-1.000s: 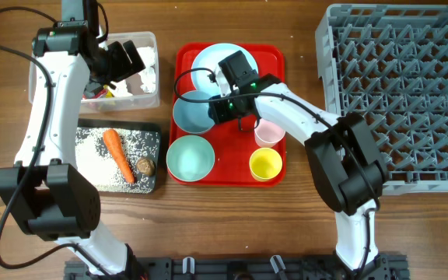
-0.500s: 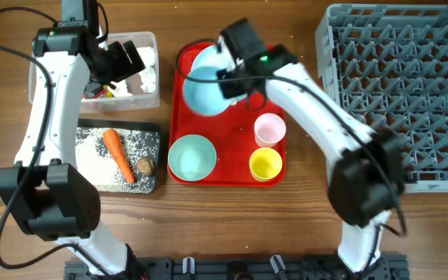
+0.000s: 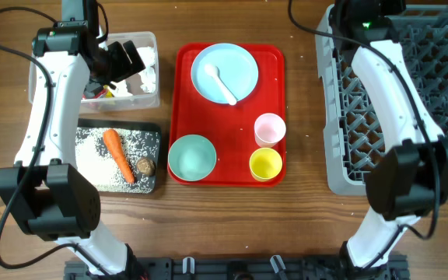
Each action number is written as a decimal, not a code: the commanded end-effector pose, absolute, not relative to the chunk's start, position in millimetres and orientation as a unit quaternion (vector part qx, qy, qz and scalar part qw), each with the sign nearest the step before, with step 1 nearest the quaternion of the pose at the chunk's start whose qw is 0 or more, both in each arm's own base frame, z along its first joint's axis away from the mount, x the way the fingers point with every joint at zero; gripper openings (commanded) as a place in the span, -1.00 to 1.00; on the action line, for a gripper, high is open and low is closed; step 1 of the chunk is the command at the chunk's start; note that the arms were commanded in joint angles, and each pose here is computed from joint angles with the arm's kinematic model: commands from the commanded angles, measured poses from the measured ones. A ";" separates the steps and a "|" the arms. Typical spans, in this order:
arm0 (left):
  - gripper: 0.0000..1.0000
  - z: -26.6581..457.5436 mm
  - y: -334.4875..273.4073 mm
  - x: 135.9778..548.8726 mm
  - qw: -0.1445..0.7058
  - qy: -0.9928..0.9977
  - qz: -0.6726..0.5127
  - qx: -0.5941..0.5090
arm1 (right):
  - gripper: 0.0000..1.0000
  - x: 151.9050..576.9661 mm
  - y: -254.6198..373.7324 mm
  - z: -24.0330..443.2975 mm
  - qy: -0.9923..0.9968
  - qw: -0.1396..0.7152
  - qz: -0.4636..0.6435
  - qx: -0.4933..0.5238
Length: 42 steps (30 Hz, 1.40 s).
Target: Sort waste into correct bins and load items into the dishwasher rack
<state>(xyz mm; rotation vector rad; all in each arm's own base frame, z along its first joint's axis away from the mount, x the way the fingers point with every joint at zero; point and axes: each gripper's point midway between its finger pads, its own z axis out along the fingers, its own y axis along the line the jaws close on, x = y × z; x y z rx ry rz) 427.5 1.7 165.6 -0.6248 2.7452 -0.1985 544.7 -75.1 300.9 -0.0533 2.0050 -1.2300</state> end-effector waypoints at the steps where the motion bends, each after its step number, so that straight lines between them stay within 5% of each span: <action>1: 1.00 174.1 4.1 425.4 0.169 0.956 -0.070 -0.228 | -0.91 555.9 -87.3 272.8 0.785 0.312 -0.528 -0.091; 11: 1.00 174.1 4.1 425.4 0.169 0.956 -0.070 -0.228 | -0.91 568.4 -104.9 205.0 0.797 0.235 -0.539 -0.139; 29: 1.00 174.1 4.1 425.4 0.169 0.956 -0.070 -0.228 | -0.88 559.3 -85.3 156.0 0.837 0.206 -0.476 -0.175; 31: 1.00 174.1 4.1 425.4 0.169 0.956 -0.070 -0.228 | 0.02 555.8 -75.7 151.4 0.838 0.194 -0.472 -0.192; 34: 1.00 174.1 4.1 425.4 0.169 0.956 -0.070 -0.228 | 0.56 550.2 -60.7 143.9 0.840 0.178 -0.464 -0.219; 37: 1.00 174.1 4.1 425.4 0.169 0.956 -0.070 -0.228 | 0.98 538.7 -39.3 134.1 0.842 0.155 -0.453 -0.247; 42: 1.00 174.1 4.1 425.4 0.169 0.956 -0.070 -0.228 | 0.99 543.9 -5.5 134.6 0.860 0.215 -0.415 -0.205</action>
